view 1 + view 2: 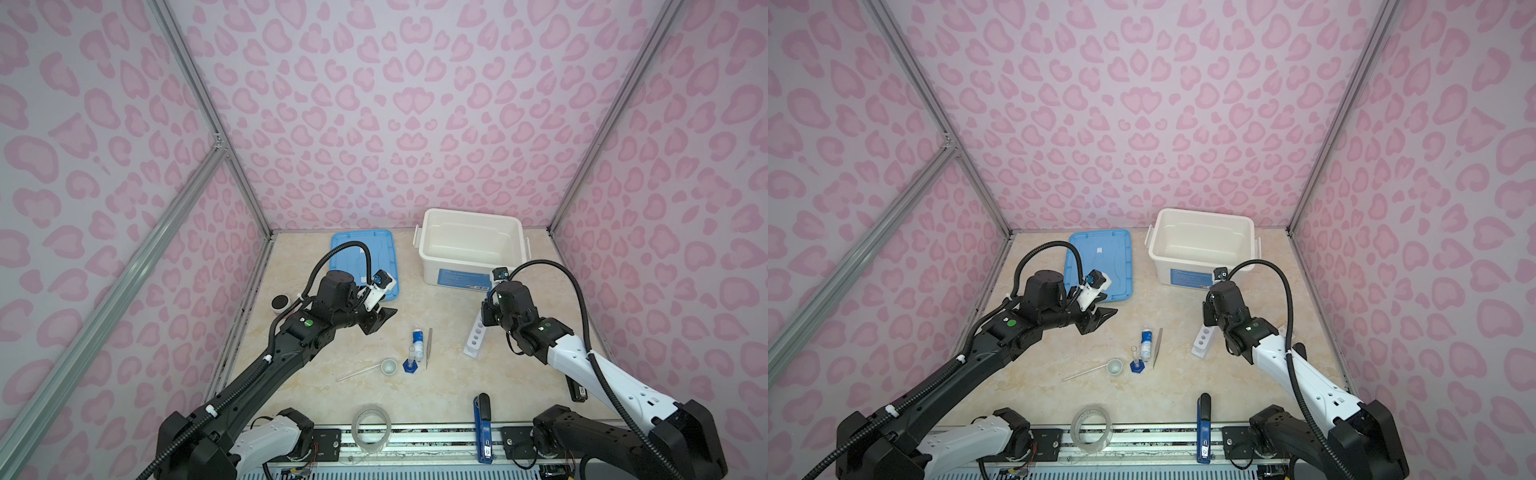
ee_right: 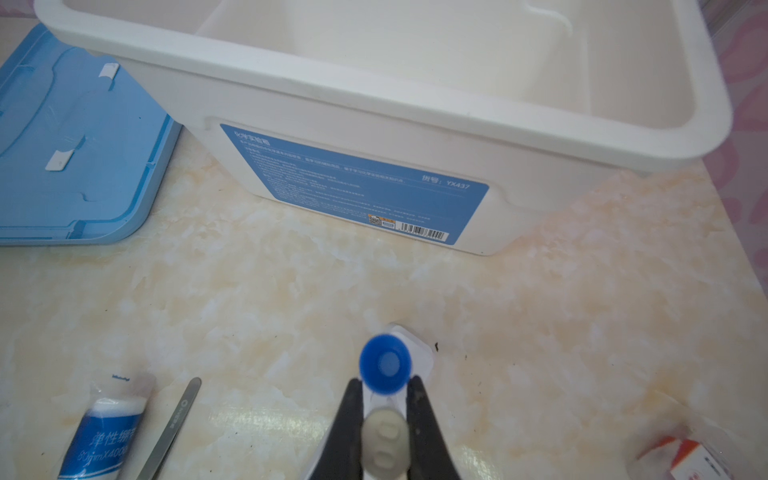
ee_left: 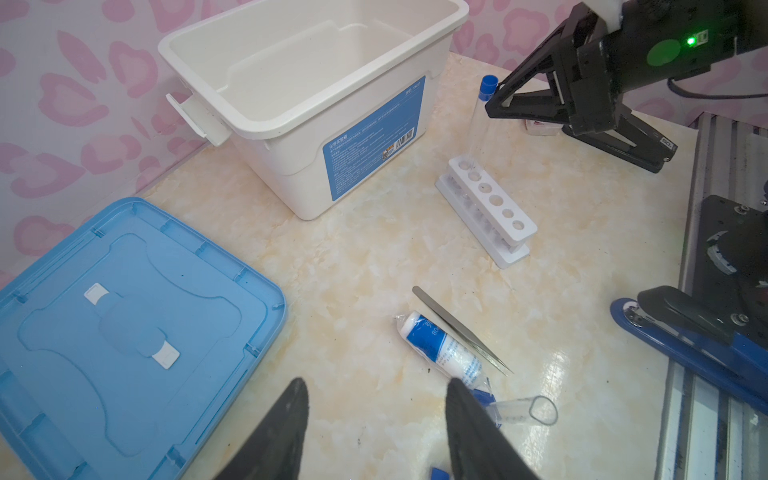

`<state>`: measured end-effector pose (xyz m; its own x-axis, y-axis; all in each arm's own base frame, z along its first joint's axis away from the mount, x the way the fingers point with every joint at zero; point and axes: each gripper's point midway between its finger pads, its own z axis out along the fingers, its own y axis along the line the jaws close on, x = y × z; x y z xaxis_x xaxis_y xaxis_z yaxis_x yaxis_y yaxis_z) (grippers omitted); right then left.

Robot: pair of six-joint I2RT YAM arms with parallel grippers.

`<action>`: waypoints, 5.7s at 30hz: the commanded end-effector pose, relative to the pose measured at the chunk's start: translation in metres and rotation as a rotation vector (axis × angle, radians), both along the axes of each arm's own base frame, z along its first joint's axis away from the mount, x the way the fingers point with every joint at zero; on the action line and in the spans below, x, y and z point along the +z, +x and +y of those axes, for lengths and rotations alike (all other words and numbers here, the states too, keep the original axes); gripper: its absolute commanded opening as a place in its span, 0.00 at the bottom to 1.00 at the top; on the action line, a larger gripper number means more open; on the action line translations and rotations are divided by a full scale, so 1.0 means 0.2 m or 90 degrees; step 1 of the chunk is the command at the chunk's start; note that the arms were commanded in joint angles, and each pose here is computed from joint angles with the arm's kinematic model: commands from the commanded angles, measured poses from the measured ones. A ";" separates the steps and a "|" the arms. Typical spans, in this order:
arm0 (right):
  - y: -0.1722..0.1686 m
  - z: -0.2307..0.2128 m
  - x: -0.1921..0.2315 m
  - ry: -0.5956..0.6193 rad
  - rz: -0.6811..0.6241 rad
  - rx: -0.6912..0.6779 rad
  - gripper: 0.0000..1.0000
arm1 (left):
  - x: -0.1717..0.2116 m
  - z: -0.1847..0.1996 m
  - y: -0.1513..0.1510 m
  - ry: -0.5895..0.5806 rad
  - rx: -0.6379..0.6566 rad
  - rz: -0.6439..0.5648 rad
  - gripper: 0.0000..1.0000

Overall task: Organize the chemistry lab equipment
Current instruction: 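Lower the white-capped tube toward the rack hole beside the blue-capped tube, then open right gripper to release the white-capped tube and lift away, then move left gripper down over the blue-capped clear tube lying by the cup, then close left gripper around the blue-capped tube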

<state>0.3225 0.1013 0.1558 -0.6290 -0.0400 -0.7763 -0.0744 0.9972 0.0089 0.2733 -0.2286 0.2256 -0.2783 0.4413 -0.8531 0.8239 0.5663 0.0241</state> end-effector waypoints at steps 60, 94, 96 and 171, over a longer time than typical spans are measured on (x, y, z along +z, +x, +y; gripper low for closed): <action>-0.01 0.01 0.13 0.017 -0.030 0.017 0.21 | -0.03 0.03 -0.08 0.019 -0.015 0.027 0.56; 0.04 0.05 0.39 0.093 -0.098 0.082 0.23 | -0.44 0.43 -0.29 0.277 0.063 0.133 0.57; 0.05 0.05 0.40 0.098 -0.100 0.085 0.23 | -0.48 0.47 -0.32 0.308 0.058 0.141 0.57; 0.12 -0.02 0.28 0.151 -0.094 0.058 0.24 | -1.09 0.36 -0.44 0.536 -0.059 0.321 0.35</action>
<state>0.3440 0.0969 0.2084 -0.5278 0.0911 -0.8445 -0.1834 0.9585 0.2180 0.1842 -0.1547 0.0122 -0.4441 0.8948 -0.0454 0.8952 0.4452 0.0200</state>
